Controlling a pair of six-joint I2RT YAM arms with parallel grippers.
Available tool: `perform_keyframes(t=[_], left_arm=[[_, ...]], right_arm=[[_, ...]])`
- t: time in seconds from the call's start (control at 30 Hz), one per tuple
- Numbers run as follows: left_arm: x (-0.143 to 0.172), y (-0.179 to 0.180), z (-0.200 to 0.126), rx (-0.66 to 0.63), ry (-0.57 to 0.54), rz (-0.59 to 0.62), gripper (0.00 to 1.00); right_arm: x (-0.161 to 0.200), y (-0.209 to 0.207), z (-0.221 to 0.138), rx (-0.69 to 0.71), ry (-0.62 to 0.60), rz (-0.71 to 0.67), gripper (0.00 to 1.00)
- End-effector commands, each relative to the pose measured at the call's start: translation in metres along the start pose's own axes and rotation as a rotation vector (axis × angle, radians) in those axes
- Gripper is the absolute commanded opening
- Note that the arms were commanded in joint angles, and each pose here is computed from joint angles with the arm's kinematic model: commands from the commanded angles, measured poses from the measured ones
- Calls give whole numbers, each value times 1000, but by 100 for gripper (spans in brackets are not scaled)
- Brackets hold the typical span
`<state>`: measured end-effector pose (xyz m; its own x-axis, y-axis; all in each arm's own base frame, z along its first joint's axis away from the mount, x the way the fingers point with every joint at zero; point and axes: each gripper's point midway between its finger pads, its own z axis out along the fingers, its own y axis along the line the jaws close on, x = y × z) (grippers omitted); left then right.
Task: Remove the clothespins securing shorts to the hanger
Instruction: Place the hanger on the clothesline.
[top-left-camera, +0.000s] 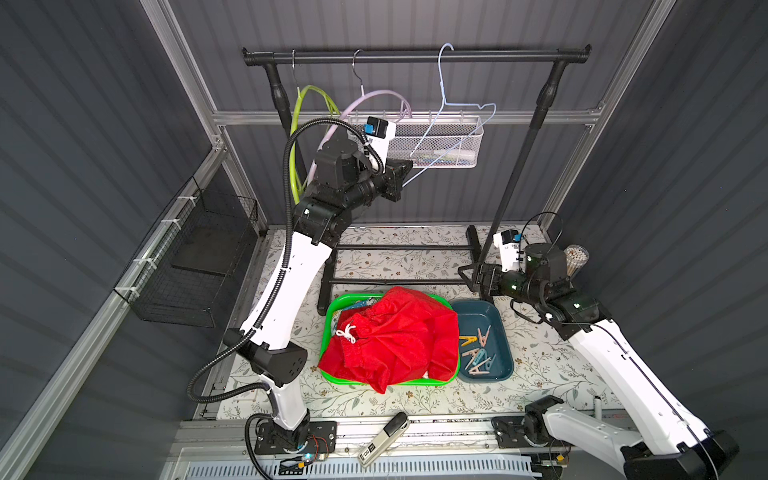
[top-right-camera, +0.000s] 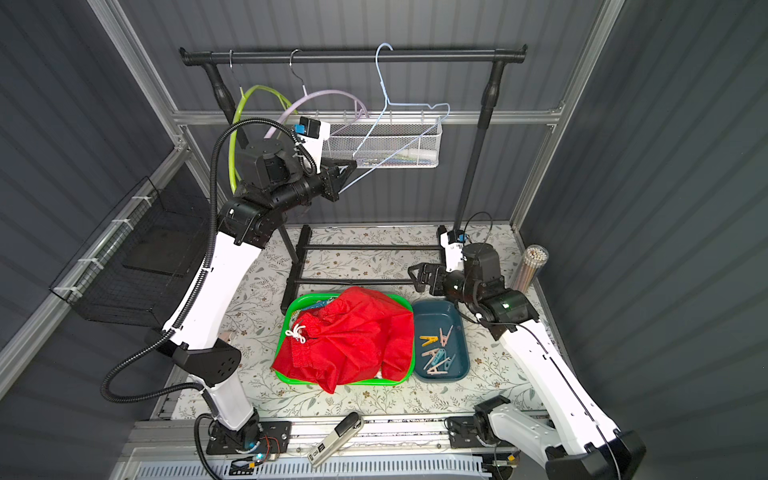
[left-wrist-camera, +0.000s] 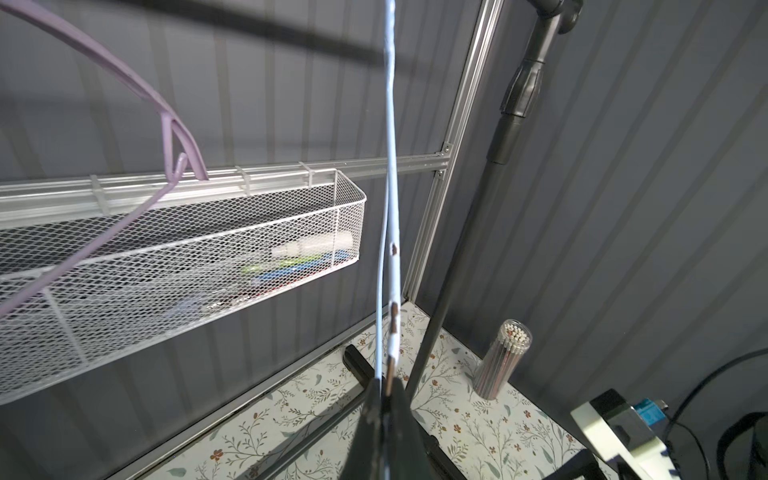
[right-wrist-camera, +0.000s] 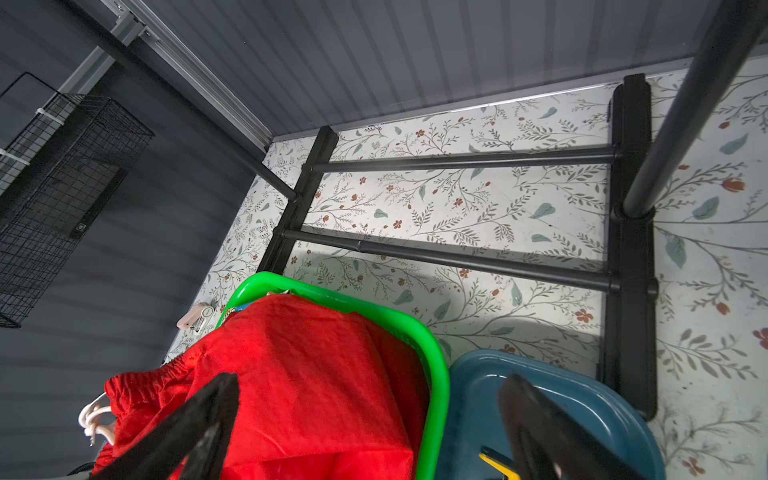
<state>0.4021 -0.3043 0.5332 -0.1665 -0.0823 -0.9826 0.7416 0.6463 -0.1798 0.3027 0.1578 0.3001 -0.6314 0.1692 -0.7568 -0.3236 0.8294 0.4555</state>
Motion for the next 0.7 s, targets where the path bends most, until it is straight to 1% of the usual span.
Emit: perform_keyframes(t=[0.0,0.17,0.43,0.53,0.67], left_arm=[[2,-5,-2,30,7,-33,0],[5,-4,-10,15,-2,-29,4],[7,-4,-21,-9,-2,-6,4],[9,-3,-23,-11,3,-4,6],[14,-3,-21,-8,19,-8,6]], right_arm=[[-2,-1,-3,3,-15,-11,99],[-3,0,-3,0,-12,-9,99],[-6,5,1,-25,-5,14,99],[-5,5,3,-27,1,23,99],[-5,4,6,-25,9,22,99]])
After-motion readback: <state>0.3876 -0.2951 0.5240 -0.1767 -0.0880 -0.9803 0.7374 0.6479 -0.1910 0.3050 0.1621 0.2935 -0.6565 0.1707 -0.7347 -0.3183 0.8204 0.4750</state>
